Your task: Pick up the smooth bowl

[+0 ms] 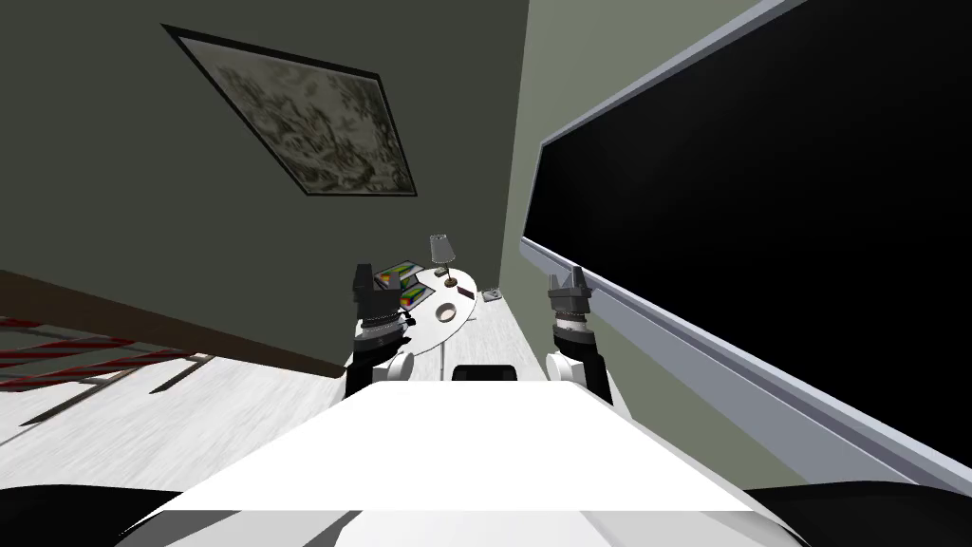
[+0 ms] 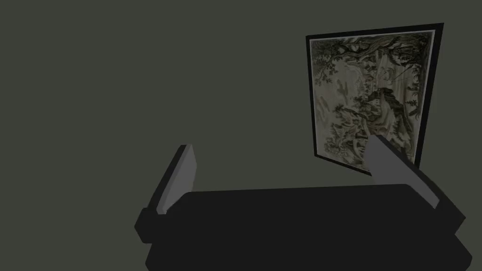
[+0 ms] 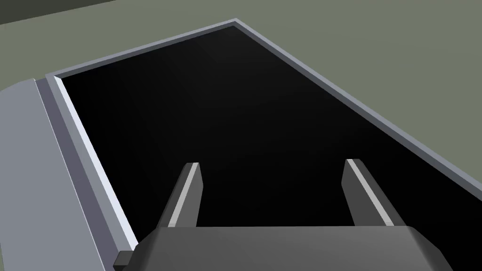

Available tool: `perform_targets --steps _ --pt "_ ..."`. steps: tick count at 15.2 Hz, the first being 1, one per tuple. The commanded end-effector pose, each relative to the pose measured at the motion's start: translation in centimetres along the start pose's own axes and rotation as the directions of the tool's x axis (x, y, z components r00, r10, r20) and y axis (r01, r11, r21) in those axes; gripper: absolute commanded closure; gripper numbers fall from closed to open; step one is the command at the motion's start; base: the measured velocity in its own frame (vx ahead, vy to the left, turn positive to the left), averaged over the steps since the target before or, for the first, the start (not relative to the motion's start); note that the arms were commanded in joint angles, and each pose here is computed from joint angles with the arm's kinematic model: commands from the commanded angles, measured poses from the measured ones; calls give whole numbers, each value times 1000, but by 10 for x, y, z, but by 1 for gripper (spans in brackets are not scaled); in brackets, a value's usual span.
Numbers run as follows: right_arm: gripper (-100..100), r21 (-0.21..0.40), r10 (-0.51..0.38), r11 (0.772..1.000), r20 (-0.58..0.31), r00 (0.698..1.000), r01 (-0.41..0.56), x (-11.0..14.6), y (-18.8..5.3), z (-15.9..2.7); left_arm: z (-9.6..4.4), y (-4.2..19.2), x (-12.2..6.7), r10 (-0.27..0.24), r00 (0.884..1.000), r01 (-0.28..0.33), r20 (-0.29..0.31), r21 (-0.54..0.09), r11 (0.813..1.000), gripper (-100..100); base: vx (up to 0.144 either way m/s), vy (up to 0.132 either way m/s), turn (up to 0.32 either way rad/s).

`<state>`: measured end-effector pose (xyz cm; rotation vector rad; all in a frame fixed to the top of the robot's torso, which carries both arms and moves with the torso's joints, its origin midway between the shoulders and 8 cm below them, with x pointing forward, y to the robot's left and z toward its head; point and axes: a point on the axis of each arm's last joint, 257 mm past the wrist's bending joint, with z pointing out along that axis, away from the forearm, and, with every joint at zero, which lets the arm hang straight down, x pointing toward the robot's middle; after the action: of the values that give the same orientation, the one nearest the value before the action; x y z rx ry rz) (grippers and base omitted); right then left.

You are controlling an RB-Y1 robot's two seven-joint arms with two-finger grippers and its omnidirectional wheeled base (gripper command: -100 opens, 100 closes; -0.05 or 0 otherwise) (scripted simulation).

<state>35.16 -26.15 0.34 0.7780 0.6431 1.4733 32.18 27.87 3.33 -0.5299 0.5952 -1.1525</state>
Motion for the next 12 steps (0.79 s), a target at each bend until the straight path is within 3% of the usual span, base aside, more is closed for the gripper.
perform_targets --steps 1,6,8,9,11,12 --pt "0 0 0 1000 0 1000 0 0 0 0 -2 7 3 10 999 -11 -35 -15 1000 -100 -1 -4 -44" --pt "0 0 0 1000 0 1000 0 0 0 0 -9 35 5 35 994 -44 -106 -86 995 -100 -4 -11 -86" --pt "0 0 0 1000 0 1000 0 0 0 0 -18 63 1 52 988 -75 -145 -161 984 -100 -6 -19 -143" --pt "0 0 0 1000 0 1000 0 0 0 0 -18 64 1 52 988 -75 -145 -162 984 -100 -7 -19 -127" --pt "0 0 0 1000 0 1000 0 0 0 0 -30 97 -9 69 982 -112 -176 -250 962 -100 -8 -26 -178" --pt "0 0 0 1000 0 1000 0 0 0 0 -31 99 -9 69 982 -114 -177 -258 960 -100 -8 -24 -187"
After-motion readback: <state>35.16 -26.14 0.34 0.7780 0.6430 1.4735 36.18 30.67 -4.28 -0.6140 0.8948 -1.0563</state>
